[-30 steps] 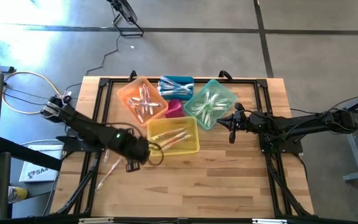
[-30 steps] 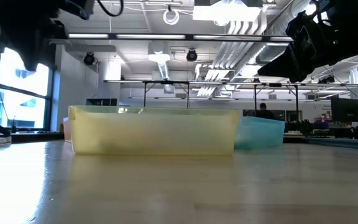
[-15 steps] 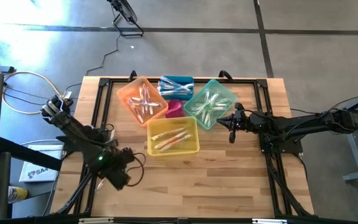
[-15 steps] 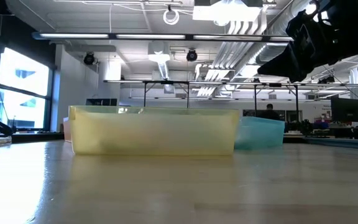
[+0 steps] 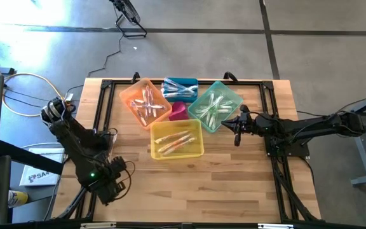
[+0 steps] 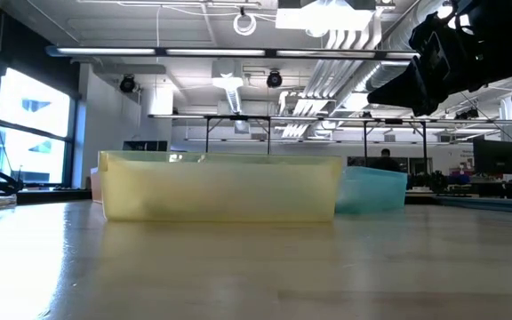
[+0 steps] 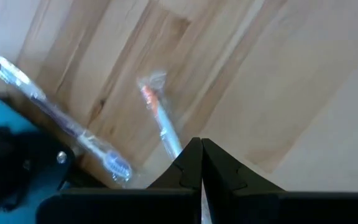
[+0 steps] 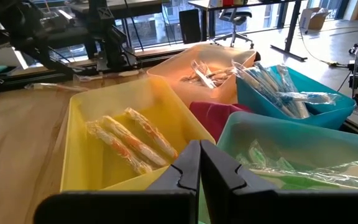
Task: Pick & Place Toothbrushes
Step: Put the orange toothbrush into the yellow bin
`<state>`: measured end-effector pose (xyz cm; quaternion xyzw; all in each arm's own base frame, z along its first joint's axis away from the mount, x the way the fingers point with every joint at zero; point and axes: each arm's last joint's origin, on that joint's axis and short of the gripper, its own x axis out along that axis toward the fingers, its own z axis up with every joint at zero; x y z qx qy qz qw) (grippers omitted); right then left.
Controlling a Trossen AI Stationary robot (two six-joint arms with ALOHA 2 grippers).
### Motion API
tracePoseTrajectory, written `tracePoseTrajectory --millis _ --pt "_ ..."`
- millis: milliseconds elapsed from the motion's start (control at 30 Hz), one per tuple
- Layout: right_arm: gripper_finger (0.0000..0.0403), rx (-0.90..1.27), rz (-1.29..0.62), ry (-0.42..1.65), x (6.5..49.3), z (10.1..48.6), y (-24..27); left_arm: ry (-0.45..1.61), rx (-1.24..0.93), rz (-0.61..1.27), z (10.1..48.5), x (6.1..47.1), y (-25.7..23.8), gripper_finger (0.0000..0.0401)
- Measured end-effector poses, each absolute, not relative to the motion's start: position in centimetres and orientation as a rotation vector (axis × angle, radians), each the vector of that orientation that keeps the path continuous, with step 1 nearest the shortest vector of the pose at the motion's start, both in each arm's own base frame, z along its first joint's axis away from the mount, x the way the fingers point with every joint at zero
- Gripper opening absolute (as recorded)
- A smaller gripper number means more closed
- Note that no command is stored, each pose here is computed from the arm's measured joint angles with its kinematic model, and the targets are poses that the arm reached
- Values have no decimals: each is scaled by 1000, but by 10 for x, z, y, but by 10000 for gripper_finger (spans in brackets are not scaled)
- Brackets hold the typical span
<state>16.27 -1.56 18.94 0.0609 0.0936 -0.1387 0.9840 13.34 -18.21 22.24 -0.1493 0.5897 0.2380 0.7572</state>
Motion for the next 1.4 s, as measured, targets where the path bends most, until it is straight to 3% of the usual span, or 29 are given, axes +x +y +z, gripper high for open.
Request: tracePoseTrajectory --millis 467,867,1000,1267,1400 --pt "4 122 -278 188 163 189 -15 1263 -690 445 210 105 -172 0" --pt "4 121 -278 189 163 189 -15 1308 -716 534 207 102 -168 4" --pt "4 121 -279 189 163 189 -16 1306 -726 577 207 101 -166 33" --pt "4 119 -278 189 163 189 -16 1290 -720 679 205 98 -162 133" --pt "4 119 -278 190 163 189 -16 1292 -719 688 201 100 -164 153"
